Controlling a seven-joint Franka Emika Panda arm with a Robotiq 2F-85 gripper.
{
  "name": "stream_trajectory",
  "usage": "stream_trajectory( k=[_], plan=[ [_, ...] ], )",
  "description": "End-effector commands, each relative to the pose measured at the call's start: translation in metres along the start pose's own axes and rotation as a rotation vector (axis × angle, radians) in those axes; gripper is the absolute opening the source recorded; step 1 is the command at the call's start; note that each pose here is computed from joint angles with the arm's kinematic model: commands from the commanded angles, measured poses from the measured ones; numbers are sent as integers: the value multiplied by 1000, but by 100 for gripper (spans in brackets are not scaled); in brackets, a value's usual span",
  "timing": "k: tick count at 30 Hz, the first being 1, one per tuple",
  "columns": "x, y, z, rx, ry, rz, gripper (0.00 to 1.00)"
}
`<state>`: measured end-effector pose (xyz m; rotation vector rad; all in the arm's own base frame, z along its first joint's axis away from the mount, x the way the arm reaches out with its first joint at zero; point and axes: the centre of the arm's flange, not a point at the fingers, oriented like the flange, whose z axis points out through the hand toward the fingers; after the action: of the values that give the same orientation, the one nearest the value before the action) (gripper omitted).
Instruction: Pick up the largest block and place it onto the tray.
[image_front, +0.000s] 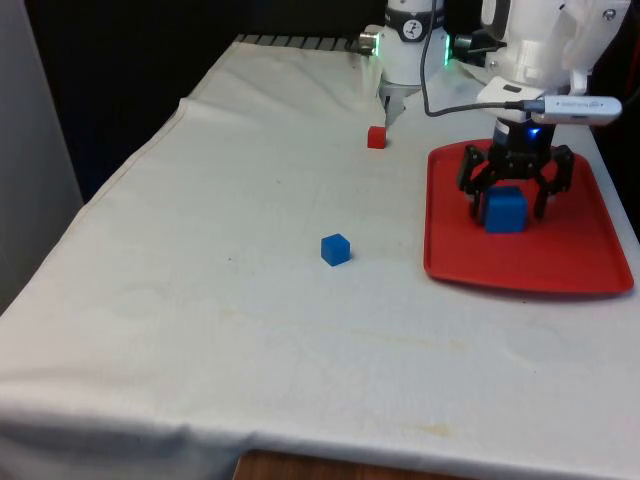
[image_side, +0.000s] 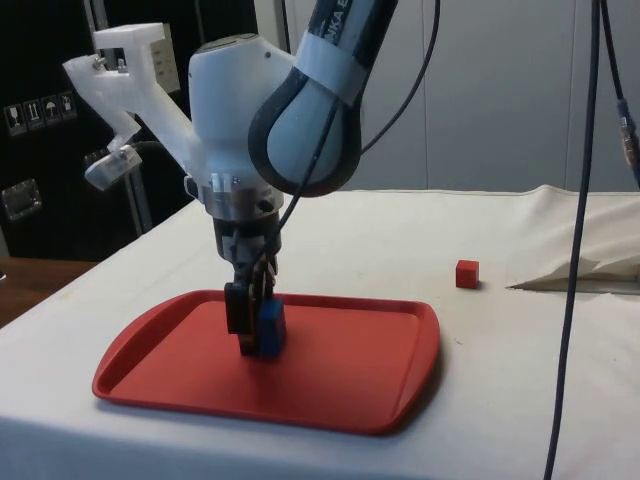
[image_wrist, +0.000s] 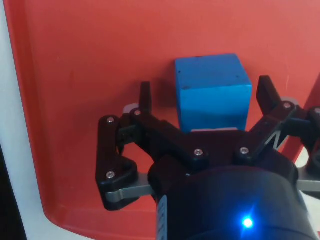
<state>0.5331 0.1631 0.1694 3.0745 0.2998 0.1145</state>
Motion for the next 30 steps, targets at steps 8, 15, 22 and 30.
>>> stream_trajectory(
  k=[8, 15, 22, 30],
  plan=[
    [1, -1, -8, 13, 6, 0, 100],
    [5, 0, -28, 19, 7, 3, 100],
    [8, -2, -49, 30, 3, 1, 100],
    [11, -4, -70, 53, 5, -4, 100]
  ],
)
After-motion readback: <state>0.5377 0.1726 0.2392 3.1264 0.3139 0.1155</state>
